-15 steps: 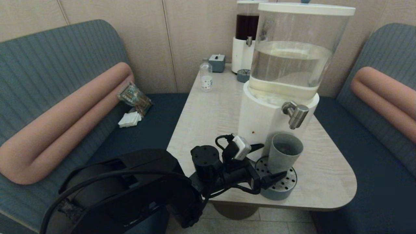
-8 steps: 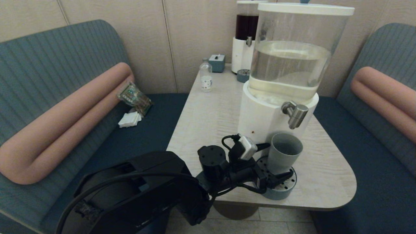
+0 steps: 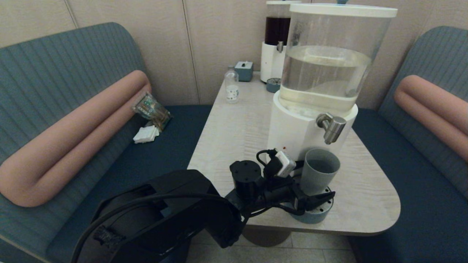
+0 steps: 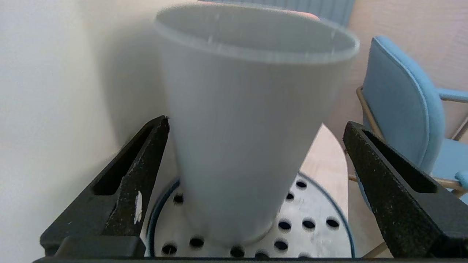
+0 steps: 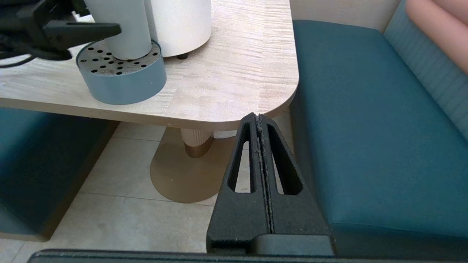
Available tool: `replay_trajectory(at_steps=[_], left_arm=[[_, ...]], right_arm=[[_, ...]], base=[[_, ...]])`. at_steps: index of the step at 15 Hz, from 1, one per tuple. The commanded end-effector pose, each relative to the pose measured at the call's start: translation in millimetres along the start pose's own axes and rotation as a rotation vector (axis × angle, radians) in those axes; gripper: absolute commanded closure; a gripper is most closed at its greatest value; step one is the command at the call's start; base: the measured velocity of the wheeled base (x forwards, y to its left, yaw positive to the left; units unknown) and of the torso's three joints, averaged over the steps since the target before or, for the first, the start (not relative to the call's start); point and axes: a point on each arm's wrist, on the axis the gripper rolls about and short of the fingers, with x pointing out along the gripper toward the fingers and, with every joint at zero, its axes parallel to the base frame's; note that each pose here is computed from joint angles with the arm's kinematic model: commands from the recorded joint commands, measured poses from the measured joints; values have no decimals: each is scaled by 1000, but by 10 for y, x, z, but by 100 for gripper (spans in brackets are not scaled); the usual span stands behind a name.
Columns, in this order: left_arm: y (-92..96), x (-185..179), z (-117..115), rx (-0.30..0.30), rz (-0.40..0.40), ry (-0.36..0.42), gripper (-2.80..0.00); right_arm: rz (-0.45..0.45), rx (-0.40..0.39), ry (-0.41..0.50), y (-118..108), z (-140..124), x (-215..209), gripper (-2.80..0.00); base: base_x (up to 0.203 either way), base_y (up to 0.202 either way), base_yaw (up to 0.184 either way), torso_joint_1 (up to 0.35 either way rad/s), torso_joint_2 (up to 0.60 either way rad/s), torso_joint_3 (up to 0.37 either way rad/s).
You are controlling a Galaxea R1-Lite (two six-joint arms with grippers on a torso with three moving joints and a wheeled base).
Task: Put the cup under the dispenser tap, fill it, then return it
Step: Place the cup next to the water dispenser
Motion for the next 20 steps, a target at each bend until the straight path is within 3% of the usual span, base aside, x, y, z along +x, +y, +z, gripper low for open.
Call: replay_trajectory(at_steps=[1, 8, 9, 16, 20], left_arm=[[39, 67, 74, 10, 3, -18, -280], [72, 110, 45, 3, 8, -7, -280], [74, 114, 37, 3, 9, -7, 0], [92, 144, 12, 12, 12, -20, 0], [36, 56, 132, 5, 15, -6, 0]], right_arm=[[1, 0, 15, 1, -38, 10, 0], [1, 0, 15, 1, -38, 10, 0], [1, 0, 15, 1, -38, 10, 0], [0, 0, 15, 1, -38, 10, 0], [1, 0, 15, 1, -38, 10, 0]], base=[[0, 0, 0, 0, 0, 0], [0, 0, 0, 0, 0, 0], [0, 0, 0, 0, 0, 0], [0, 0, 0, 0, 0, 0], [0, 0, 0, 0, 0, 0]])
